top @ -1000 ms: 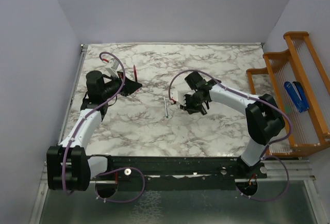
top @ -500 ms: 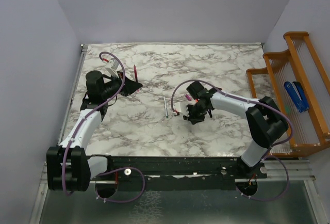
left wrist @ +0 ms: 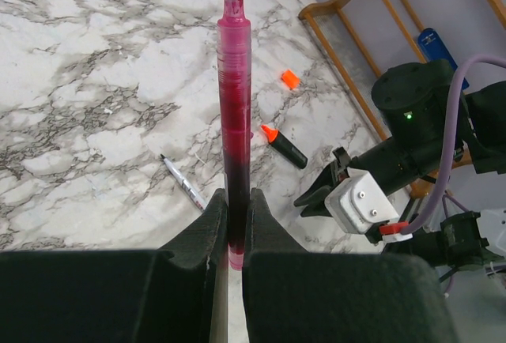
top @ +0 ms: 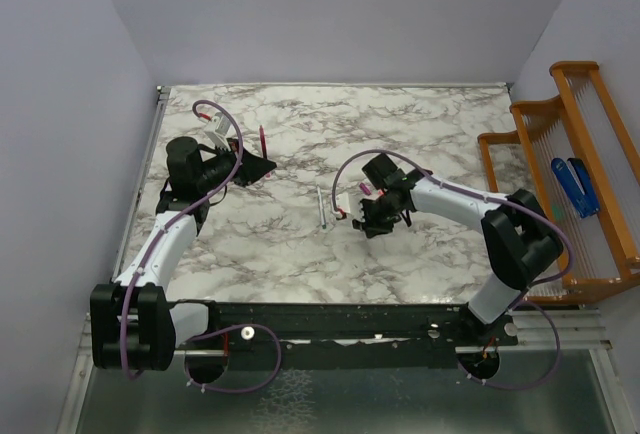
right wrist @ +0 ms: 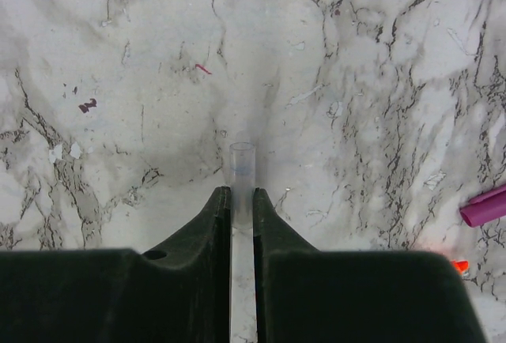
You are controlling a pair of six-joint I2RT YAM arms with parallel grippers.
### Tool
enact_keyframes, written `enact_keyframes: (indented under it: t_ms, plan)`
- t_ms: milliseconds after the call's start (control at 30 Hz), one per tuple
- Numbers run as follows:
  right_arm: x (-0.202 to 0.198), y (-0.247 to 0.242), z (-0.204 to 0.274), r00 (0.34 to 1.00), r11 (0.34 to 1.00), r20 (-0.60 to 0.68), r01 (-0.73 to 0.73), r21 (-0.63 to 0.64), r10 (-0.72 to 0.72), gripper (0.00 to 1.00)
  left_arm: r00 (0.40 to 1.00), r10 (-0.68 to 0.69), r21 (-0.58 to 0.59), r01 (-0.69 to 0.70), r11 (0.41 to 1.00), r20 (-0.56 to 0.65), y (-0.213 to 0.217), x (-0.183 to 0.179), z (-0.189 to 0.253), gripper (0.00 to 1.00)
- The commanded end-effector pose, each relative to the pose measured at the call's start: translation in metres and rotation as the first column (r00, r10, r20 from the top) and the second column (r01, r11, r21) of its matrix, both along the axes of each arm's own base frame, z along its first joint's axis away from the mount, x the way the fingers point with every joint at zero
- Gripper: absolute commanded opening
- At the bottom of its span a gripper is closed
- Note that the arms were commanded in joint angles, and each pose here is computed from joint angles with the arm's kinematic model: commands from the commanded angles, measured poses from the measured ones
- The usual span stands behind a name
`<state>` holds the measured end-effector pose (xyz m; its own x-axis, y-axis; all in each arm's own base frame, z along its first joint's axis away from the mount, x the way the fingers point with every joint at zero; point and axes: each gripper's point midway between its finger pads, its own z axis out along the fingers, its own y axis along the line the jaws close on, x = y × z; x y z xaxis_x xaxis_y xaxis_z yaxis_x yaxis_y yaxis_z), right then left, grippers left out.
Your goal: Insert the pens into the pen caps
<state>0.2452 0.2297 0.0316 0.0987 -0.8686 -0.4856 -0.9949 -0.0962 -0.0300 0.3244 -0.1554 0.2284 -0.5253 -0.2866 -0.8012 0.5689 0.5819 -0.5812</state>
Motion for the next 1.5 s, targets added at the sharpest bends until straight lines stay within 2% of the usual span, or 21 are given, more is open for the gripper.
enact_keyframes:
  t_ms: [0, 200, 233, 400, 500, 567, 600, 633, 667, 733, 800, 867, 933, 1000, 1033, 1067, 1100, 1200, 1267, 1333, 1467]
  plan:
    - [0.006, 0.006, 0.013, 0.999, 1.0, 0.036, -0.021, 0.022, 0.02, 0.19, 0.999, -0.043, -0.009, 0.043, 0.999, 0.017, -0.006, -0.004, 0.004, 0.0]
    - [0.032, 0.014, 0.032, 0.988, 0.999, 0.156, -0.007, 0.05, -0.001, 0.3, 0.998, -0.056, -0.009, 0.056, 0.998, 0.006, -0.008, -0.003, 0.001, 0.0]
    - [0.033, 0.016, 0.035, 0.988, 0.999, 0.154, -0.015, 0.049, 0.007, 0.46, 0.998, -0.06, -0.01, 0.06, 0.998, 0.005, -0.008, -0.003, 0.001, 0.0]
    - [0.037, 0.015, 0.033, 0.99, 0.998, 0.127, -0.065, -0.008, 0.066, 0.55, 0.998, -0.064, -0.009, 0.064, 0.998, 0.001, -0.009, 0.0, 0.0, 0.0]
    - [0.055, 0.031, 0.069, 0.971, 0.994, 0.239, -0.043, 0.099, 0.019, 0.56, 0.998, -0.064, -0.007, 0.064, 0.998, 0.001, -0.009, 0.0, -0.001, 0.0]
    - [0.077, 0.047, 0.125, 0.924, 0.971, 0.373, -0.009, 0.241, -0.084, 0.58, 0.998, -0.062, -0.006, 0.062, 0.998, 0.001, -0.008, 0.0, -0.001, 0.0]
    - [0.084, 0.052, 0.153, 0.901, 0.943, 0.393, 0.046, 0.33, -0.181, 0.62, 0.998, -0.061, -0.006, 0.061, 0.998, 0.004, -0.008, 0.0, 0.0, 0.0]
    - [0.092, 0.056, 0.181, 0.871, 0.898, 0.394, 0.111, 0.427, -0.295, 0.85, 0.998, -0.062, -0.006, 0.062, 0.998, 0.003, -0.009, 0.0, 0.0, 0.0]
    - [0.096, 0.059, 0.207, 0.844, 0.835, 0.357, 0.176, 0.522, -0.401, 0.98, 0.998, -0.059, -0.006, 0.059, 0.998, 0.005, -0.008, 0.0, 0.001, 0.0]
    - [0.1, 0.061, 0.245, 0.782, 0.66, 0.185, 0.346, 0.666, -0.596, 1.0, 0.998, -0.058, -0.007, 0.058, 0.998, 0.013, -0.008, -0.001, 0.004, 0.0]
    - [0.101, 0.058, 0.262, 0.724, 0.553, 0.064, 0.464, 0.692, -0.687, 1.0, 0.998, -0.056, -0.008, 0.057, 0.998, 0.02, -0.008, -0.002, 0.007, 0.0]
    - [0.107, 0.052, 0.266, 0.624, 0.408, -0.075, 0.592, 0.694, -0.778, 1.0, 0.998, -0.054, -0.01, 0.055, 0.998, 0.026, -0.008, -0.003, 0.01, 0.0]
    - [0.108, 0.056, 0.257, 0.489, 0.221, -0.306, 0.755, 0.617, -0.817, 1.0, 0.998, -0.052, -0.012, 0.052, 0.999, 0.03, -0.008, -0.004, 0.011, 0.0]
    - [0.106, 0.063, 0.241, 0.243, -0.022, -0.561, 0.906, 0.422, -0.791, 1.0, 0.998, -0.046, -0.012, 0.046, 0.999, 0.033, -0.007, -0.005, 0.012, 0.0]
    - [0.1, 0.065, 0.225, 0.067, -0.143, -0.663, 0.956, 0.256, -0.745, 1.0, 0.999, -0.041, -0.013, 0.042, 0.999, 0.034, -0.007, -0.006, 0.013, 0.0]
    - [0.091, 0.062, 0.202, -0.154, -0.27, -0.697, 0.961, 0.059, -0.7, 1.0, 0.999, -0.036, -0.013, 0.037, 0.999, 0.036, -0.006, -0.006, 0.014, 0.0]
    - [0.081, 0.059, 0.18, -0.345, -0.369, -0.677, 0.922, -0.115, -0.65, 1.0, 0.999, -0.034, -0.012, 0.034, 0.999, 0.041, -0.006, -0.006, 0.015, 0.0]
    - [0.06, 0.052, 0.146, -0.675, -0.559, -0.524, 0.732, -0.389, -0.519, 0.98, 0.999, -0.016, -0.003, 0.016, 1.0, 0.038, -0.004, -0.005, 0.016, 0.0]
    - [0.052, 0.042, 0.135, -0.803, -0.672, -0.411, 0.59, -0.447, -0.432, 0.91, 0.999, -0.011, 0.0, 0.011, 1.0, 0.035, -0.003, -0.006, 0.017, 0.0]
    - [0.047, 0.029, 0.124, -0.883, -0.765, -0.323, 0.46, -0.451, -0.34, 0.82, 0.999, -0.01, -0.005, 0.011, 1.0, 0.042, -0.003, -0.007, 0.019, 0.0]
    - [0.043, 0.02, 0.104, -0.945, -0.825, -0.279, 0.29, -0.484, -0.169, 0.48, 0.999, -0.019, -0.025, 0.02, 0.999, 0.045, -0.005, -0.011, 0.023, 0.0]
